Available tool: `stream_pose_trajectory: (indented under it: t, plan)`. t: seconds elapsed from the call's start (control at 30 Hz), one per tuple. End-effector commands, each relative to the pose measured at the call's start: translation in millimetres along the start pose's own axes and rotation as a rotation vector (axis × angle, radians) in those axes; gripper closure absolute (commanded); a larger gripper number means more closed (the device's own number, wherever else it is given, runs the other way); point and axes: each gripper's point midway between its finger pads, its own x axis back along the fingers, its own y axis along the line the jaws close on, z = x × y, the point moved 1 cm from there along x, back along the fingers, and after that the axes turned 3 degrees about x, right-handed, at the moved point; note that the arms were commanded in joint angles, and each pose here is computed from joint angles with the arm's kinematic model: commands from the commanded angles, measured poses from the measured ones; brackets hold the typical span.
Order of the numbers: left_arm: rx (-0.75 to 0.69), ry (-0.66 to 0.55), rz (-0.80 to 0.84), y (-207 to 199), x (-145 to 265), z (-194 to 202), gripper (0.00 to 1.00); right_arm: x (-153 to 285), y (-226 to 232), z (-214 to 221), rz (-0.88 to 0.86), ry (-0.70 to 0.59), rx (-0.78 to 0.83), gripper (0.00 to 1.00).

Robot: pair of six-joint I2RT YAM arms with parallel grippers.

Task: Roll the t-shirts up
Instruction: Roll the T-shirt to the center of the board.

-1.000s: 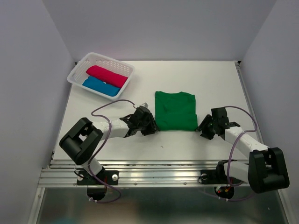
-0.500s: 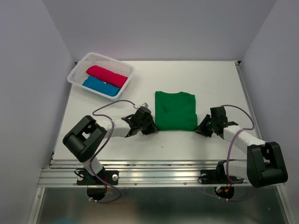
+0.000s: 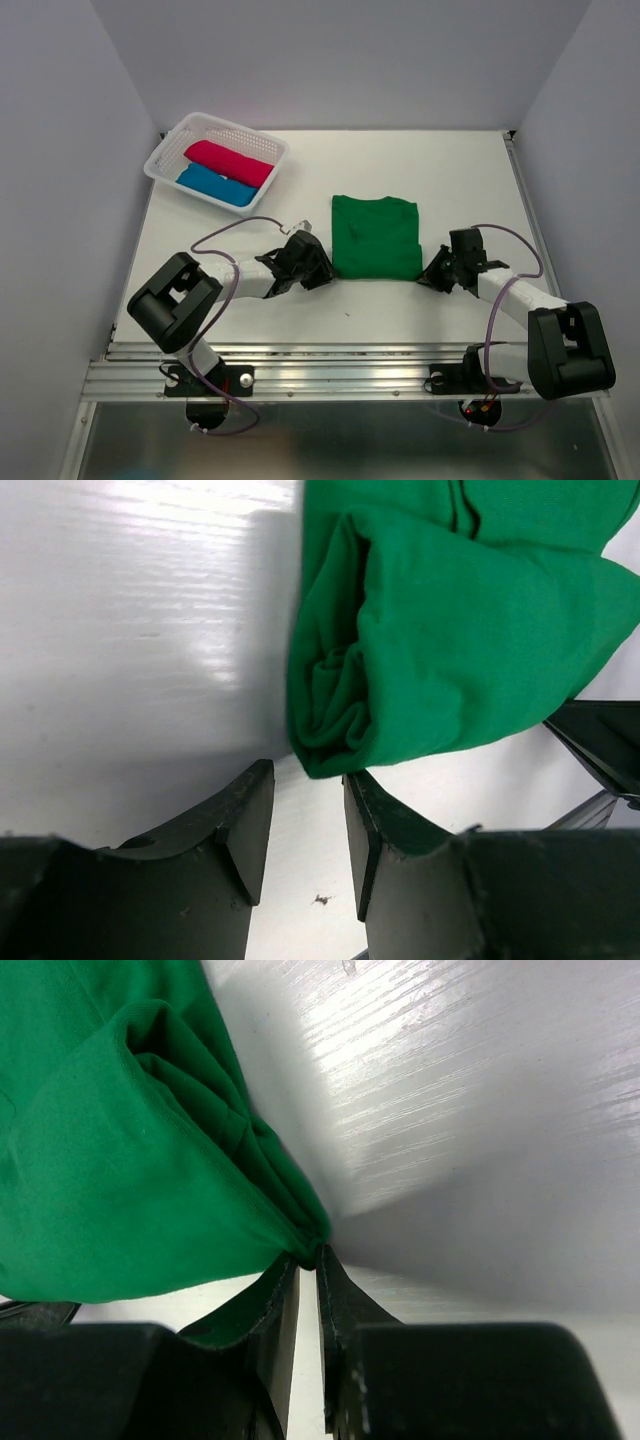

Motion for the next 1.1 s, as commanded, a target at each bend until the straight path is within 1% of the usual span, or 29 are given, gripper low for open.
stream_pose_trajectory:
  t: [0.0, 0.23, 0.33, 0.43, 0.63, 0.67, 0.87, 0.93, 0.97, 1.0, 1.03, 1.07]
  plan:
    - [0.028, -0.085, 0.038, -7.4, 13.6, -13.6, 0.55, -1.1, -0.9, -2.8, -0.014, -0.021, 0.019, 0.82]
    - [0.024, -0.072, 0.024, -9.2, 7.7, -14.1, 0.58, -0.8, 0.4, -3.0, -0.020, -0.021, 0.019, 0.83]
    - [0.025, -0.068, 0.048, -13.6, 6.0, -13.8, 0.58, -0.2, 0.3, -2.9, -0.021, -0.022, 0.021, 0.82]
    - [0.025, -0.060, 0.084, -19.4, 4.8, -12.5, 0.65, -0.4, 0.4, -2.3, -0.022, -0.019, 0.021, 0.83]
    - [0.037, -0.025, 0.102, -20.1, -5.2, -5.9, 0.66, 0.0, 1.9, -2.8, -0.028, -0.018, 0.022, 0.82]
    - [0.040, -0.026, 0.103, -20.0, -5.9, -5.8, 0.67, 0.4, 2.6, -2.6, -0.031, -0.017, 0.022, 0.83]
    - [0.045, -0.021, 0.090, -15.6, -9.7, -3.8, 0.77, -0.7, 1.1, -0.6, -0.025, -0.004, 0.027, 0.83]
    - [0.051, -0.021, 0.085, -12.7, -8.9, -3.2, 0.83, -0.8, 0.5, -0.2, -0.021, 0.000, 0.031, 0.84]
    - [0.050, -0.020, 0.085, -12.8, -8.2, -2.6, 0.86, -0.3, 1.0, -0.6, -0.023, -0.002, 0.031, 0.87]
    - [0.052, -0.018, 0.081, -11.5, -7.6, -1.8, 0.93, 0.4, 0.9, 0.0, -0.025, -0.001, 0.031, 0.89]
    - [0.053, -0.016, 0.080, -11.5, -6.9, -1.5, 0.98, 0.6, 0.5, 0.2, -0.022, -0.001, 0.031, 0.91]
    - [0.054, -0.007, 0.065, -8.9, -6.4, 0.1, 1.00, 0.8, -0.2, -0.3, -0.019, -0.004, 0.034, 0.94]
